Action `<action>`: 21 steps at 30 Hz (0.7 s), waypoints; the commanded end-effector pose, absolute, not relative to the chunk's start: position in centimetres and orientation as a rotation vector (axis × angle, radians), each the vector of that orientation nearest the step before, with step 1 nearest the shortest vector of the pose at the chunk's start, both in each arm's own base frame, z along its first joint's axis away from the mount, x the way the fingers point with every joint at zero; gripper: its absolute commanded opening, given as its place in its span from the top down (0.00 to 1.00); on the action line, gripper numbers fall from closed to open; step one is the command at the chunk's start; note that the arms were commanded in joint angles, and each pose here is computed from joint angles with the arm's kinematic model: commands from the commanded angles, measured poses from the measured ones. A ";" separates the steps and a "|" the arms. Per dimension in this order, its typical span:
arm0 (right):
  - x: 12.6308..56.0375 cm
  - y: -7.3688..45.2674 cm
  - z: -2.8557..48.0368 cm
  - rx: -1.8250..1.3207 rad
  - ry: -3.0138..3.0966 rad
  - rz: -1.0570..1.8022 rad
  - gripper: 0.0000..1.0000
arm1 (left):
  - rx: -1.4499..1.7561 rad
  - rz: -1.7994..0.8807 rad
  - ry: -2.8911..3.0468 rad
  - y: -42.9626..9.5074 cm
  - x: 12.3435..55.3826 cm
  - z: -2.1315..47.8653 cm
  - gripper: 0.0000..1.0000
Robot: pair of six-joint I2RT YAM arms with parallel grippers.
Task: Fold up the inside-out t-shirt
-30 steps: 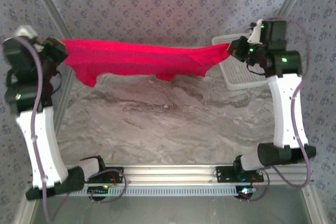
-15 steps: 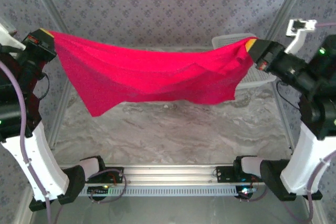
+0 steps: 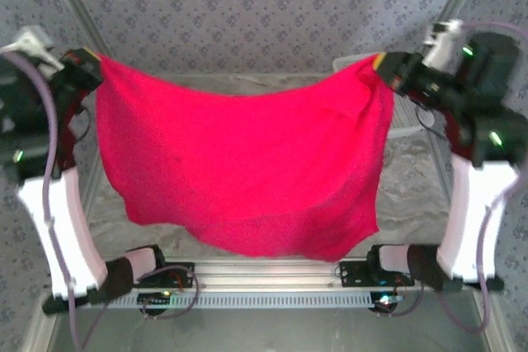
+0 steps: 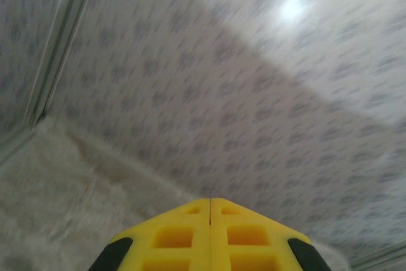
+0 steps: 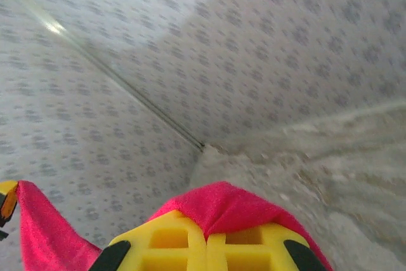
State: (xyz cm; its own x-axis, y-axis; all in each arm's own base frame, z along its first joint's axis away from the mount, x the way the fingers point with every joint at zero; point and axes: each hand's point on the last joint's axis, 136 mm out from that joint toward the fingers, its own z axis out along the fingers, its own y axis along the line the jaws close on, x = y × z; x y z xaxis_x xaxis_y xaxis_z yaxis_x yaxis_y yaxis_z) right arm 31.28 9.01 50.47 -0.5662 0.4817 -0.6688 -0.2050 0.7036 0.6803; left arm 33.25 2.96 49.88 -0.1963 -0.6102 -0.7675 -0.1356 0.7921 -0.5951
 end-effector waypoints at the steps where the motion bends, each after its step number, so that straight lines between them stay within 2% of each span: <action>1: 41.3 9.4 41.1 0.297 2.166 0.899 1.00 | -0.711 -0.495 2.007 4.6 43.1 36.2 1.00; 4: 46.7 11.1 33.1 0.339 2.327 0.866 1.00 | -0.814 -0.519 2.130 5.3 47.9 27.0 1.00; 8: 52.2 12.6 23.2 0.414 2.512 0.786 1.00 | -0.888 -0.521 2.269 5.3 53.1 18.3 1.00; 9: 53.5 12.7 21.0 0.446 2.549 0.771 0.96 | -0.891 -0.528 2.319 5.0 54.4 16.3 1.00; 10: 54.8 13.0 19.5 0.469 2.569 0.776 0.83 | -0.896 -0.523 2.369 4.8 55.4 14.6 0.95; 11: 55.8 13.2 18.2 0.487 2.586 0.791 0.71 | -0.882 -0.517 2.396 4.5 56.4 14.0 0.87; 12: 56.7 13.5 17.0 0.505 2.603 0.803 0.64 | -0.871 -0.496 2.441 4.1 57.0 13.1 0.77; 13: 57.4 13.9 16.3 0.530 2.606 0.822 0.61 | -0.862 -0.471 2.474 3.9 57.3 12.5 0.66; 15: 57.9 14.5 15.8 0.552 2.613 0.847 0.55 | -0.834 -0.423 2.514 3.6 57.4 12.7 0.53; 18: 56.8 15.6 16.6 0.502 2.627 0.837 0.49 | -0.800 -0.284 2.520 3.6 55.9 15.0 0.50; 21: 54.2 16.2 17.7 0.402 2.650 0.757 0.48 | -0.764 -0.238 2.486 2.8 52.7 17.7 0.50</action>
